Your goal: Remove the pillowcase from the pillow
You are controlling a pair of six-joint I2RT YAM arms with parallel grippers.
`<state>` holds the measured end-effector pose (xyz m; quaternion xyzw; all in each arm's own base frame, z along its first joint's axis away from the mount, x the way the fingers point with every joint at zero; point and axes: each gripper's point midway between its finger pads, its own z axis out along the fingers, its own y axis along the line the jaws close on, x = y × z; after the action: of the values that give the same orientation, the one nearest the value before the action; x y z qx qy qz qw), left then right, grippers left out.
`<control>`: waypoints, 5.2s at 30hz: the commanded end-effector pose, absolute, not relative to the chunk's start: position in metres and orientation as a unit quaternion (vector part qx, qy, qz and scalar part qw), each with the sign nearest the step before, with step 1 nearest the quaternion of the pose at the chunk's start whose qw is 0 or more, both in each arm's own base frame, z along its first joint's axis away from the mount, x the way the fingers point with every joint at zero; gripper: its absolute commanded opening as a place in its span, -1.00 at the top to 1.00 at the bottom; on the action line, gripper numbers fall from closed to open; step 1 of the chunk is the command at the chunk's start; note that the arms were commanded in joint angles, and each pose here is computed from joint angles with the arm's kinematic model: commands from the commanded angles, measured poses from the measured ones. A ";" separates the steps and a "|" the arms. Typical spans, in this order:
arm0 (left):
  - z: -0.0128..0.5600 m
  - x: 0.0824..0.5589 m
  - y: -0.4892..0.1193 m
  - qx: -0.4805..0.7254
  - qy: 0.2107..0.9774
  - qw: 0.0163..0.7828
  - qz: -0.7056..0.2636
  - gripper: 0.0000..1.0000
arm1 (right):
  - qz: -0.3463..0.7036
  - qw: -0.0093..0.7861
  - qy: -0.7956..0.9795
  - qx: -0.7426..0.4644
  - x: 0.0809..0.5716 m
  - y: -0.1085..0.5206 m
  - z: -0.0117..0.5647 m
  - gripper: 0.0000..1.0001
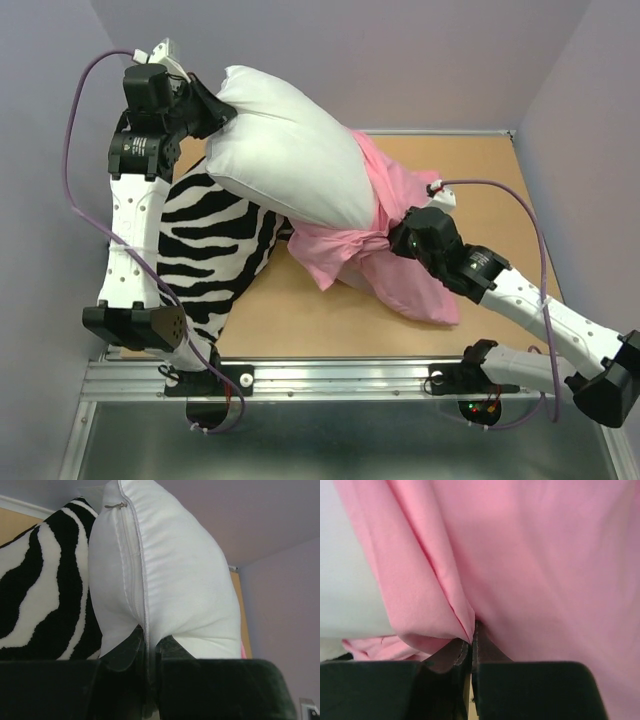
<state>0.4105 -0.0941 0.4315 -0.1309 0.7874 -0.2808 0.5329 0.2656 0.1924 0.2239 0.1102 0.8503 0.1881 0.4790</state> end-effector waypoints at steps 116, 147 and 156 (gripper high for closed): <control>0.471 0.417 -0.146 -0.234 0.597 0.706 -0.299 1.00 | 0.219 0.438 0.871 0.044 0.232 0.195 0.205 0.82; 0.250 0.320 -0.126 -0.272 0.711 0.566 -0.317 1.00 | 0.170 0.478 0.862 0.014 0.390 0.254 0.292 -0.73; 0.240 0.316 -0.124 -0.282 0.715 0.556 -0.316 1.00 | 0.100 0.429 0.892 0.099 0.435 0.166 0.229 0.47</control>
<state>0.3160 -0.1366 0.2261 -0.2628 0.7414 -0.3165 0.5301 0.4328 0.2196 0.2277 0.0618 0.8930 0.1398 0.4232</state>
